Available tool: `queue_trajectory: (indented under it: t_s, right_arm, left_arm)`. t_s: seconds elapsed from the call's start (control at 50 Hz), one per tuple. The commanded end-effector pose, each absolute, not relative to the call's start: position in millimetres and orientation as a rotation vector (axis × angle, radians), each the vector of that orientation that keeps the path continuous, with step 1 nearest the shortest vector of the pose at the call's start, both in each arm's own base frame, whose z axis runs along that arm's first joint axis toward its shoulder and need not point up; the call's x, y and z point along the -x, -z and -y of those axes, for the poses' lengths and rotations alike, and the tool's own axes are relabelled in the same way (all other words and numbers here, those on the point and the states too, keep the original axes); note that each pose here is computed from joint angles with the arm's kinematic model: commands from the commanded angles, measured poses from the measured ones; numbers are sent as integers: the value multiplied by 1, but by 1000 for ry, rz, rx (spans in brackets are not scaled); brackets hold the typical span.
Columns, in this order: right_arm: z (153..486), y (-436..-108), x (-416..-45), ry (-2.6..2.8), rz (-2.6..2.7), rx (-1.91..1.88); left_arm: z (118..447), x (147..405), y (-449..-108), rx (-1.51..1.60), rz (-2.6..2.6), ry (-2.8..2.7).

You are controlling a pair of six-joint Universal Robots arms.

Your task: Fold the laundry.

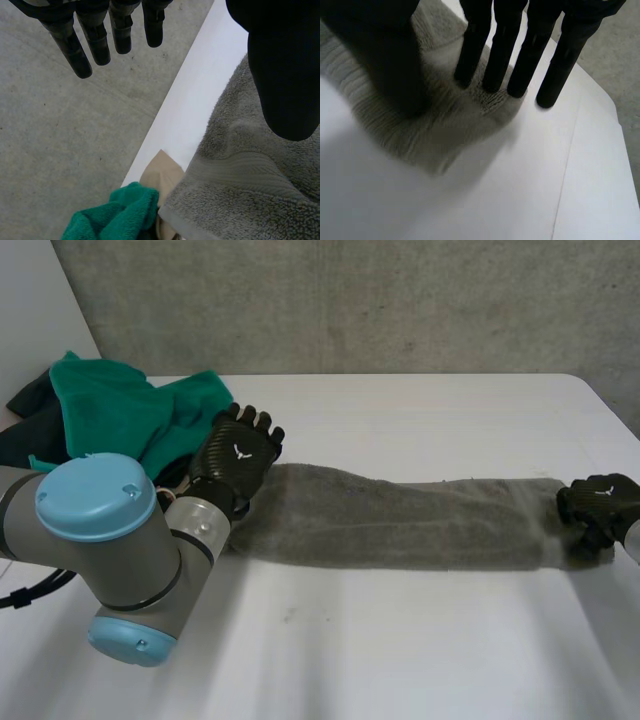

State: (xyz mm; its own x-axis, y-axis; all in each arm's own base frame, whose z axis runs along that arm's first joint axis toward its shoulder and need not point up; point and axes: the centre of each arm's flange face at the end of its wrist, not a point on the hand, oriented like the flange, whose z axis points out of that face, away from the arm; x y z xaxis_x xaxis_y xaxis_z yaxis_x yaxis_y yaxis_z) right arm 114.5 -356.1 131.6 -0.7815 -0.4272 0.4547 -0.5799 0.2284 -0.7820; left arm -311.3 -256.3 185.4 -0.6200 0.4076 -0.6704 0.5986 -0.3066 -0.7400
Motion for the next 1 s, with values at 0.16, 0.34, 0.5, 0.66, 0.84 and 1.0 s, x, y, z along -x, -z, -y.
queue_trajectory:
  t_s: [0.16, 0.34, 0.5, 0.66, 0.84, 1.0]
  right_arm:
    - [390, -156, -29, -1440, 2021, -842]
    - [396, -184, -70, -1512, 1779, -1066]
    - [326, -198, -240, -1963, 1439, -1582]
    - [221, -159, -339, -2135, 1216, -2077]
    - [213, -142, -348, -2060, 1339, -2024]
    - [265, -186, -280, -2088, 1978, -1472]
  left_arm:
    - [251, 305, -198, -1263, -1748, 2084]
    - [247, 290, -204, -1228, -1756, 2071]
    - [245, 285, -202, -1215, -1780, 2060]
    - [242, 285, -201, -1197, -1822, 2076]
    - [246, 289, -208, -1181, -1800, 2115]
    - [241, 305, -222, -1201, -1745, 2189]
